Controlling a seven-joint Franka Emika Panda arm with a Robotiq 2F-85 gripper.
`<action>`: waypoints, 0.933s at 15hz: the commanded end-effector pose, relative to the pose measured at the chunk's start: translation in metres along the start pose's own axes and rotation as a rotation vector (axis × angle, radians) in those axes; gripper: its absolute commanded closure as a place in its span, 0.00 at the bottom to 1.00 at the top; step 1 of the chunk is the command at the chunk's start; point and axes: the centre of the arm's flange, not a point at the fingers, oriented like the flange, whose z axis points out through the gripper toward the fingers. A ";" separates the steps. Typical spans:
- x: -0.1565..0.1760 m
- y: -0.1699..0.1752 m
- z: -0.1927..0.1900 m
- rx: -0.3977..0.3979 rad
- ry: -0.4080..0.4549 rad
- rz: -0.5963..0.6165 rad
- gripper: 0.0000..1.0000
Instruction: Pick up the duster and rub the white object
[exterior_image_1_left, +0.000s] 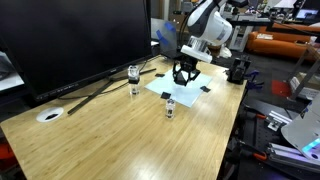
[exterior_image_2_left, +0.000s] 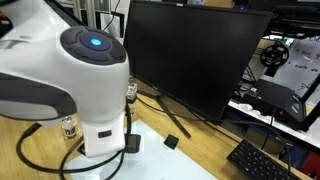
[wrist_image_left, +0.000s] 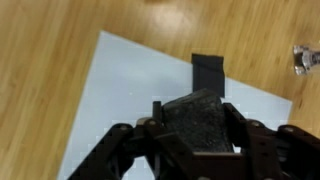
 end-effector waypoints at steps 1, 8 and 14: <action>-0.028 0.038 -0.002 -0.116 -0.095 -0.043 0.64; -0.058 0.097 0.037 -0.388 -0.277 -0.188 0.64; -0.059 0.091 0.028 -0.327 -0.242 -0.180 0.07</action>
